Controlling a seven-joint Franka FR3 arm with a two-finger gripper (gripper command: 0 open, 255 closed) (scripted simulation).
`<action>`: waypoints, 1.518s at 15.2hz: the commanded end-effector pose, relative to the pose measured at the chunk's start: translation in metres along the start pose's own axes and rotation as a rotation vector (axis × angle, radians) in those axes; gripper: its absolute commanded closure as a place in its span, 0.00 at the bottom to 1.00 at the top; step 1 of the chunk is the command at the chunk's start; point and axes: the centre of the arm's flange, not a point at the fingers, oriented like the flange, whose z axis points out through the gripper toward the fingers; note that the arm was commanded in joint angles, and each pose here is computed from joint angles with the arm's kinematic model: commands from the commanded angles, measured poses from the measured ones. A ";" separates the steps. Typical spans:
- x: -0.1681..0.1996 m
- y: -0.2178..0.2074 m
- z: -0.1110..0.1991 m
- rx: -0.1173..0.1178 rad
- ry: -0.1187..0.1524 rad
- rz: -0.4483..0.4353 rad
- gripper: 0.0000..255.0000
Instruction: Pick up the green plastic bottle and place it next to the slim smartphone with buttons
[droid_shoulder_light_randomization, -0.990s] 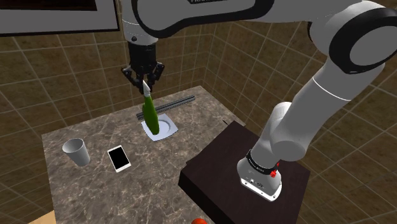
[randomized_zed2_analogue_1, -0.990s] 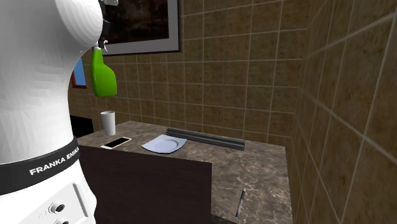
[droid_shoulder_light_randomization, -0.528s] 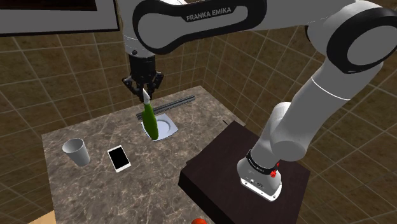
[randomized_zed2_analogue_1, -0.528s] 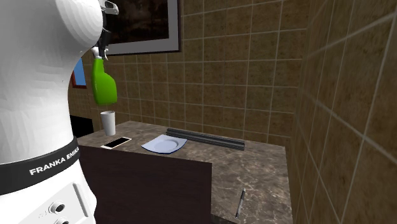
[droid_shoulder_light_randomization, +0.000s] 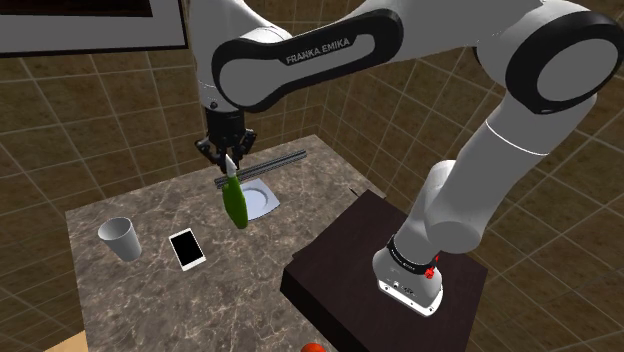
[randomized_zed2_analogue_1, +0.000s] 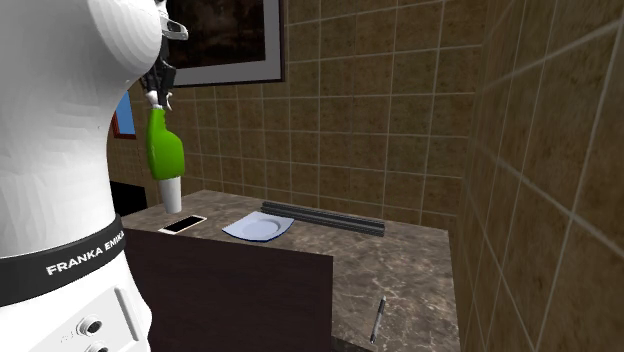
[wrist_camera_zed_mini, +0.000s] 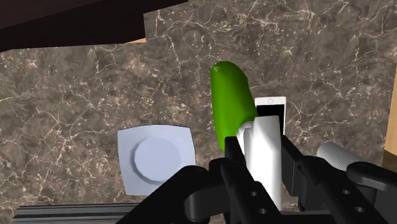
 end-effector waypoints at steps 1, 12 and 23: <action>0.000 0.000 0.010 0.000 0.001 0.000 1.00; 0.001 0.001 0.068 0.000 0.001 0.000 1.00; 0.003 0.001 0.126 0.000 0.001 0.000 1.00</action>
